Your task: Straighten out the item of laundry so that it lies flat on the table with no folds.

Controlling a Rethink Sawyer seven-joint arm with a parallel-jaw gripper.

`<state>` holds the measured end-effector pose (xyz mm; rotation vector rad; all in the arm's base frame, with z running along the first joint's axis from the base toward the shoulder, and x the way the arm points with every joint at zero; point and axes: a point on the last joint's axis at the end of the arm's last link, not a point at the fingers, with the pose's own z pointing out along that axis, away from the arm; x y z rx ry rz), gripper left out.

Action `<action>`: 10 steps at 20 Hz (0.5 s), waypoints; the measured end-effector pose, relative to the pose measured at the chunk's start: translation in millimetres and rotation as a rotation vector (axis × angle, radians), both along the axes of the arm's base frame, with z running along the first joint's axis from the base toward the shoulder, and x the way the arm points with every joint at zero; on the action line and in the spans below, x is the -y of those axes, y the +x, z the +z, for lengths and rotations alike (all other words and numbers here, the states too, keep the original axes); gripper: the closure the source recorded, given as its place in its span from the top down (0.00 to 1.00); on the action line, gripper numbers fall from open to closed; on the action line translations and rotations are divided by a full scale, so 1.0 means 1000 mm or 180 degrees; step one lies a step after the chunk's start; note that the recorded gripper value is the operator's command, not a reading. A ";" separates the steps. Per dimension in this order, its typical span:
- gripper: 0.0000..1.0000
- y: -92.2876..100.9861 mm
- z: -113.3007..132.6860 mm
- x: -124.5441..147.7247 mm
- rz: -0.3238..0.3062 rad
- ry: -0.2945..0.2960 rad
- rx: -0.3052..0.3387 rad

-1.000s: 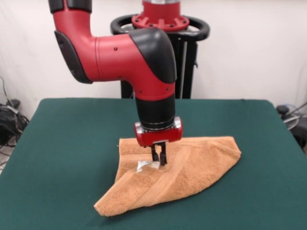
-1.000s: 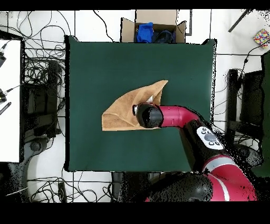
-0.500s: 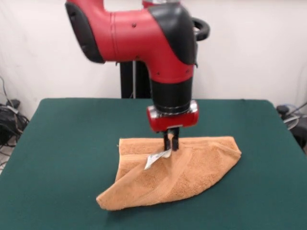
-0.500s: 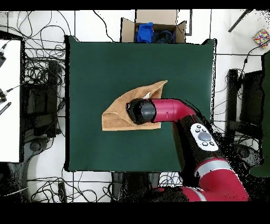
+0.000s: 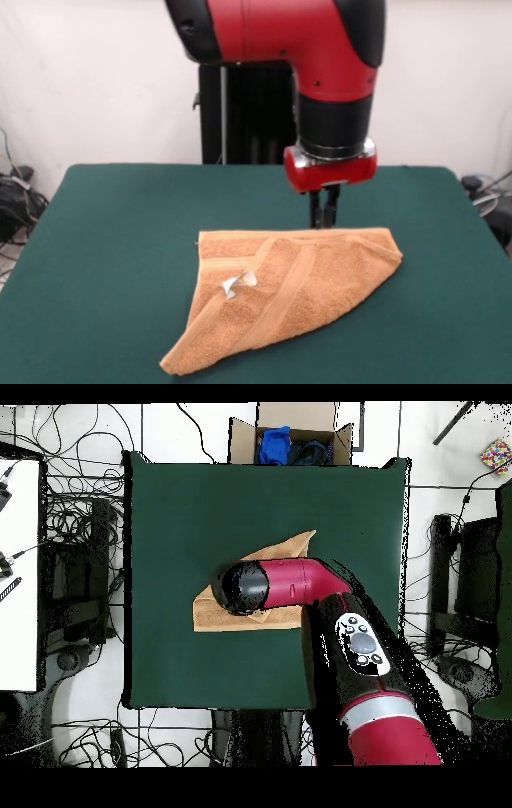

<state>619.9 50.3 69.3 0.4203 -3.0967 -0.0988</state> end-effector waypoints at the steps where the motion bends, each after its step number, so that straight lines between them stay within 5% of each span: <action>1: 0.00 0.000 0.000 -0.003 0.0013 -0.0001 0.0002; 10: 0.00 0.004 -0.008 -0.012 0.0032 0.0032 0.0088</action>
